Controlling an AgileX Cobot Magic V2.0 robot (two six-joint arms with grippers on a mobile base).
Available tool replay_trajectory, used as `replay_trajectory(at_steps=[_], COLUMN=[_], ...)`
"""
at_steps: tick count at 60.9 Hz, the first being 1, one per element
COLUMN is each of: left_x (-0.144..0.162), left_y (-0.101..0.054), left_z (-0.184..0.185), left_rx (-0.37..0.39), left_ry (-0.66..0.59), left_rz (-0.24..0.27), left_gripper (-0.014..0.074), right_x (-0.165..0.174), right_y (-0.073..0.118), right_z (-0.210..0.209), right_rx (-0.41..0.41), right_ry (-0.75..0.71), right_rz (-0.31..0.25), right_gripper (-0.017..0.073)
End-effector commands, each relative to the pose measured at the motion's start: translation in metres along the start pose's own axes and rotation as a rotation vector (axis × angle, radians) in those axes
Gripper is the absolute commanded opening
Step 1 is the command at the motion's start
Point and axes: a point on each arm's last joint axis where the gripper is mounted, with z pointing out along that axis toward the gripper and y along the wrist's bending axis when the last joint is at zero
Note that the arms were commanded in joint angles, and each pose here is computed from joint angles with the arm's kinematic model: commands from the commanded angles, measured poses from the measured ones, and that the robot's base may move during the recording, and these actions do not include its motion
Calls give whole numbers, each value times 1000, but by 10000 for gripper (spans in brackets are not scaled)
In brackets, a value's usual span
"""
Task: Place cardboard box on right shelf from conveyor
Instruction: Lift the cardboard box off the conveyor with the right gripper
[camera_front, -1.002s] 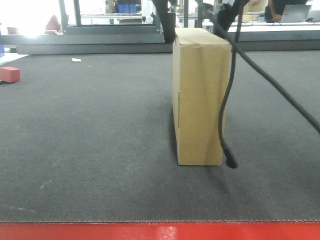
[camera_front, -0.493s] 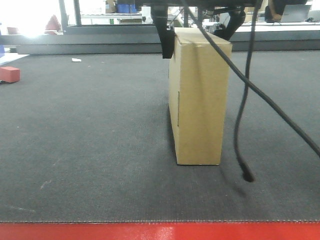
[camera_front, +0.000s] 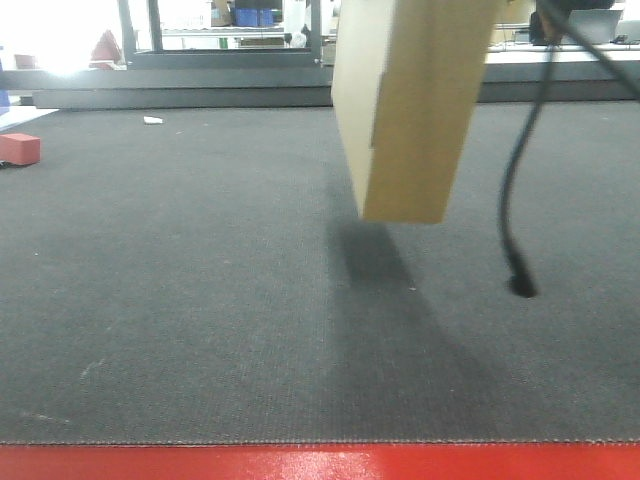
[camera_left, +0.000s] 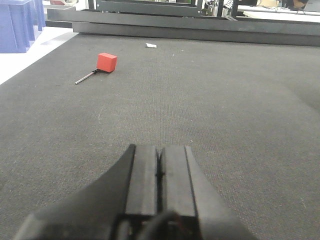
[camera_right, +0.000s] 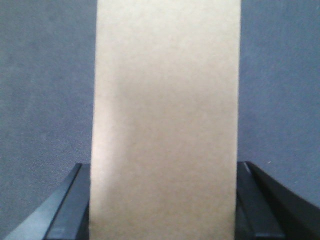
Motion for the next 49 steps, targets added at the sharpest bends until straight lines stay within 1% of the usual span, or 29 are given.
replay_trajectory(at_steps=[1,6,11,20,27,32,35,38,40,42,49], left_x=[-6,-6,-6,-6,-6,-6,-6,-6,-6,-6,-6], left_y=[0,0,0,0,0,0,0,0,0,0,0], left_z=[-1,-1,-1,-1,-1,-1,-1,-1,-1,-1,-1], left_rx=[2,2,2,2,2,2,2,2,2,2,2], left_ry=[-95,-95,-95,-95,-95,-95,-95,-95,-95,-95,-95], left_rz=[-6,-6,-6,-6,-6,-6,-6,-6,-6,-6,-6], left_gripper=[-116,-116,-116,-116,-116,-116,-116,-116,-115,-115,-116], right_x=[-10,-1,12,39,66,86,99,111,120,127,152], right_y=[-18,-36,-59,-102,-128,-139,-144,-146,-148,-150,-155], right_z=[-38,-49,-55,-79,-95,-109,-121,-127,-133,-136,-153], right_rx=[-51,-65,-51,-7,40,60,64,67,65,62,46], right_ry=[-184,-238,-275,-367,-418,-465,-508,-539,-565,-581,-662], right_rz=[-23,-16,-15,-10,-21,-48,-80,-126,-142,-150,-146], right_gripper=[306,306,305,305,305,305,305,305,305,305,305])
